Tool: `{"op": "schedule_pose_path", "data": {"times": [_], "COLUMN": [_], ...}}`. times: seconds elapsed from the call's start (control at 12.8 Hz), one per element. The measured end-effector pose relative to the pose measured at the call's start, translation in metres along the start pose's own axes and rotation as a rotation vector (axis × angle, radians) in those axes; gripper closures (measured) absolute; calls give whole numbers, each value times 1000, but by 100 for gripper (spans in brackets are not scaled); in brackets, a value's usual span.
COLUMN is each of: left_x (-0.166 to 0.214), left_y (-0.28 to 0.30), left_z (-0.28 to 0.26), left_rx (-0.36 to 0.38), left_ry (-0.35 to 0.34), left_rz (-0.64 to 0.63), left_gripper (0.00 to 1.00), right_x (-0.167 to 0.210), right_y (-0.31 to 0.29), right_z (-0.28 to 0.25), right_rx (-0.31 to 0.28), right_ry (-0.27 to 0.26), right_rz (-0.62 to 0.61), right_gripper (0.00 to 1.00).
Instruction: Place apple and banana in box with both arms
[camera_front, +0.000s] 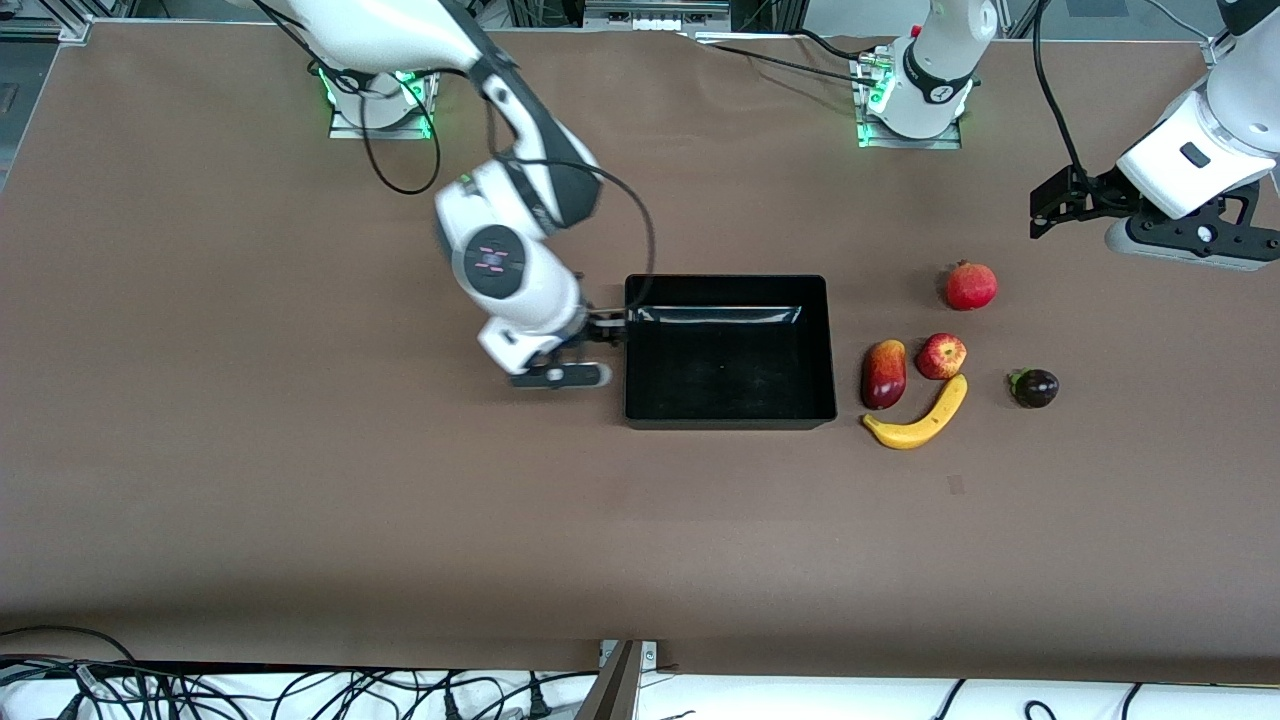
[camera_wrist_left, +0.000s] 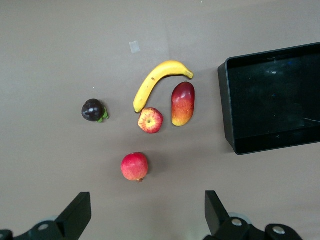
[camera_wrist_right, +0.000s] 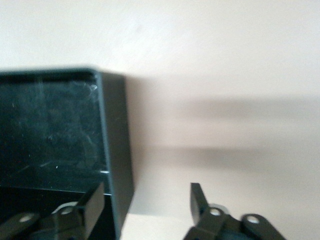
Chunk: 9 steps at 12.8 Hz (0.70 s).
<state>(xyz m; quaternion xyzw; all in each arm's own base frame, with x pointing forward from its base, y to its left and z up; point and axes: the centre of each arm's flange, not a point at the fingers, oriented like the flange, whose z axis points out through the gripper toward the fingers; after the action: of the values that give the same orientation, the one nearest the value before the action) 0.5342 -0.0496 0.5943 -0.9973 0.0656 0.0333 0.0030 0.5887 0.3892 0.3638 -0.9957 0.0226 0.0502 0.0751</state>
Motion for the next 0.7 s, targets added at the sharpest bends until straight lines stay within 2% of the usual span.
{"op": "schedule_pose_path", "data": {"times": [0.08,0.16,0.31,0.55,0.7], "left_x": [-1,-1,-3,-1,0], "left_y": [0,-1,-3,0,2], "left_z": [0,-1,-4,-2,1], "left_rx": [0,-1,1,2,0], "left_ry": [-3,-8,-13,-18,-28], "left_rz": [-3,-5,-8,-1,9], "left_gripper": [0,0,0,0,0], "right_x": [8,16,31,43,42], "right_y": [25,52,112,188,237], "right_z": [-41,-80,-137,-167,-179], "right_rx": [-19,-47,-109,-174,-191], "right_ry": [30,81,164,137,74], "right_rz": [27,48,95,85,47], "right_gripper": [6,0,0,0,0]}}
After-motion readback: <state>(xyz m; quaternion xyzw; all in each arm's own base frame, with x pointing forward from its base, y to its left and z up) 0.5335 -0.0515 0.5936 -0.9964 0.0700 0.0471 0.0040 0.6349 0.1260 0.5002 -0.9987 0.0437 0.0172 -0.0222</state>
